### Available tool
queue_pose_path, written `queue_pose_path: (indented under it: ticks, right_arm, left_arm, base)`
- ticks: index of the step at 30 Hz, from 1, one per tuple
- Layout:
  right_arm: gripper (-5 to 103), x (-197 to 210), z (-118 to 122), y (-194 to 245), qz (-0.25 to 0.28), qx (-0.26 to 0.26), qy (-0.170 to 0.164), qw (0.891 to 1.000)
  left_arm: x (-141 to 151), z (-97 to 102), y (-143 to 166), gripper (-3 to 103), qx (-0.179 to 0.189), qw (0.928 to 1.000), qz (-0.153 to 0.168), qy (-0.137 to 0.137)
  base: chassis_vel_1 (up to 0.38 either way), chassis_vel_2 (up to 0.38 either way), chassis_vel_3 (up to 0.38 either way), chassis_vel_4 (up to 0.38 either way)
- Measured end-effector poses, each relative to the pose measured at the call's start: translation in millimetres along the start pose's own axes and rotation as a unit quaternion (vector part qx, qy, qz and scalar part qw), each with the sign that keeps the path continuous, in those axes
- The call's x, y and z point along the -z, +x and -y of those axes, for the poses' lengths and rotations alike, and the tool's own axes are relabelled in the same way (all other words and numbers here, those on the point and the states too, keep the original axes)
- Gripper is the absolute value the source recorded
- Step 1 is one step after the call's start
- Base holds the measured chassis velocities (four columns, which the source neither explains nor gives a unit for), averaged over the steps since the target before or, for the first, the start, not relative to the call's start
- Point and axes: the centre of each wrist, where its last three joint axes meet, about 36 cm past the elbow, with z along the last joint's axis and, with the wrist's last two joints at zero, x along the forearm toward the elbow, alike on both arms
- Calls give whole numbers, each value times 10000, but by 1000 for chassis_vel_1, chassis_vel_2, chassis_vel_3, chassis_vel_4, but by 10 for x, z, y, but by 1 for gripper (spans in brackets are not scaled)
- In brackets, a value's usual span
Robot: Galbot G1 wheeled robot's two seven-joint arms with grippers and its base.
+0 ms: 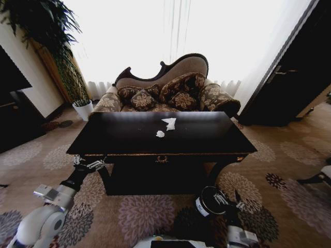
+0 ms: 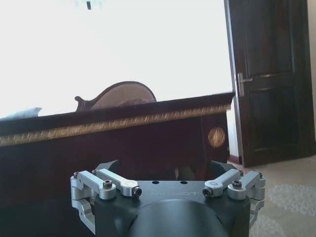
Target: Move to the front of the table and place the trash on the table into the trash bin.
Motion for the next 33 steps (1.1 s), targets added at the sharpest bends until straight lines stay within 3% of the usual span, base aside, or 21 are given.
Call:
queue_pose_path:
  ticks: [7,14,19,24,29,33]
  right_arm:
    - [100,412,67,-216,34,26,-166,9999]
    - [100,1053,32,-817,185,619,-153,9978]
    - [100,1425,-69,-1179,295,1264,218,9913]
    - [100,1548,-163,-1326,230,1604,449,9858]
    - [100,1649,-250,-1553,-66,1978,753,9773]
    - [100,1716,-232,-1726,-478,2082,689,9745]
  left_arm:
    - [0,0,0,100,0,10000,0,0]
    - [0,0,0,100,0,10000,0,0]
    - [0,0,0,100,0,10000,0,0]
    - [0,0,0,100,0,10000,0,0]
    - [0,0,0,100,0,10000,0,0]
    - [0,0,0,100,0,10000,0,0]
  base:
    - [0,0,0,0]
    - [0,0,0,0]
    - [0,0,0,0]
    - [0,0,0,0]
    - [0,0,0,0]
    - [0,0,0,0]
